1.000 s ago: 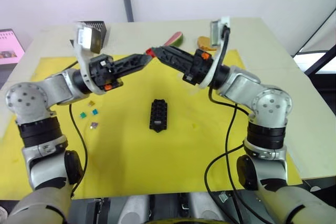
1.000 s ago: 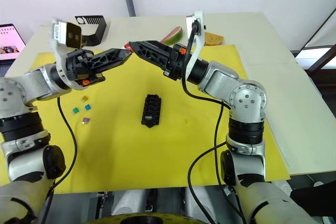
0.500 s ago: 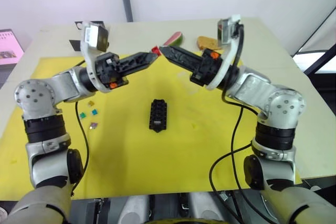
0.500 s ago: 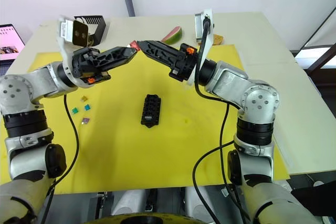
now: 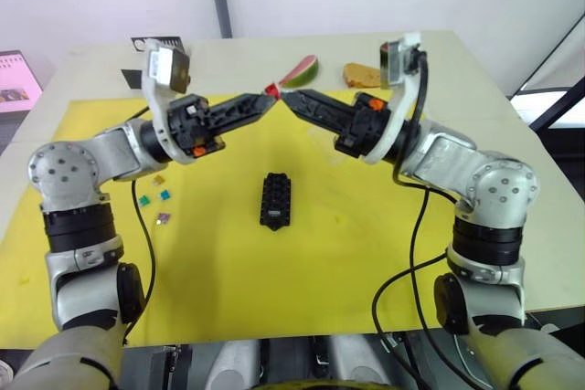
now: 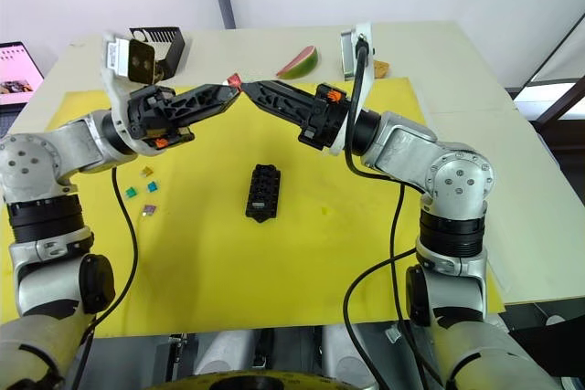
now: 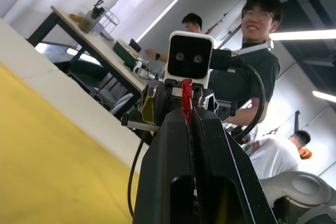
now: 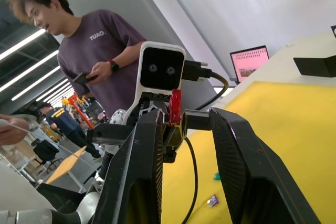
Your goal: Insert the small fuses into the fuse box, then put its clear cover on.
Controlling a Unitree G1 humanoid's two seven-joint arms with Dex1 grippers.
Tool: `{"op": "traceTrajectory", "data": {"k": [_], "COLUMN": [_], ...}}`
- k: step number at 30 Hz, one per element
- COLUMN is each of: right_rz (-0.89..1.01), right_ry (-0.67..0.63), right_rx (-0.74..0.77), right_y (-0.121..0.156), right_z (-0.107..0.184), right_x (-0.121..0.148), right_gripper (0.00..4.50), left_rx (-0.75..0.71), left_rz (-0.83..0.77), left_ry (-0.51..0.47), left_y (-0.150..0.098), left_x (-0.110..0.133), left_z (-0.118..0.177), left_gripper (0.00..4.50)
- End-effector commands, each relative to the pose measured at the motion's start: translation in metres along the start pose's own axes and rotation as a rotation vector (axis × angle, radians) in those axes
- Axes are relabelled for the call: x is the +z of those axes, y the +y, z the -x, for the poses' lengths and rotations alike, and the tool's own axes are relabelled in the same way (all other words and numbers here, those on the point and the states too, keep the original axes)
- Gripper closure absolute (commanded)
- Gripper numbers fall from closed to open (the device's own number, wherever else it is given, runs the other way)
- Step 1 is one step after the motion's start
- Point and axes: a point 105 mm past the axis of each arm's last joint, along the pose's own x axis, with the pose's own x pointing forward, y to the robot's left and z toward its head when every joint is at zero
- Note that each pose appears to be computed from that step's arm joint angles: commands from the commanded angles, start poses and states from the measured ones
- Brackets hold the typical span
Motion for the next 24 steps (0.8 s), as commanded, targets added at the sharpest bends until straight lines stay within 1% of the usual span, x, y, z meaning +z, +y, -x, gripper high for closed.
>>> {"op": "traceTrajectory", "data": {"k": [1,15,18,19,20,24], "right_rz": [0.027,0.022,0.012,0.007,0.004,0.003], "right_ry": [-0.02,-0.021,-0.031,-0.036,-0.039,-0.034], "right_rx": [0.046,0.053,0.063,0.068,0.071,0.082], "right_y": [0.0113,0.0135,0.0154,0.0165,0.0172,0.0206], "right_z": [-0.0021,-0.0036,-0.0046,-0.0051,-0.0055,-0.0063], "right_x": [0.0066,0.0073,0.0089,0.0098,0.0103,0.0106], "right_gripper": [3.01,3.01,3.81,4.28,4.45,4.45], "left_rx": [-0.035,-0.038,-0.036,-0.033,-0.032,-0.025], "left_rz": [-0.039,-0.041,-0.042,-0.041,-0.041,-0.041], "left_ry": [0.004,0.008,0.007,0.007,0.007,0.006], "left_y": [-0.0102,-0.0102,-0.01,-0.0097,-0.0094,-0.0083], "left_x": [0.0035,0.0024,0.0025,0.0024,0.0024,0.0023], "left_z": [-0.0028,-0.0043,-0.0044,-0.0043,-0.0041,-0.0029], "left_gripper": [4.5,4.5,4.5,4.5,4.5,4.5]}}
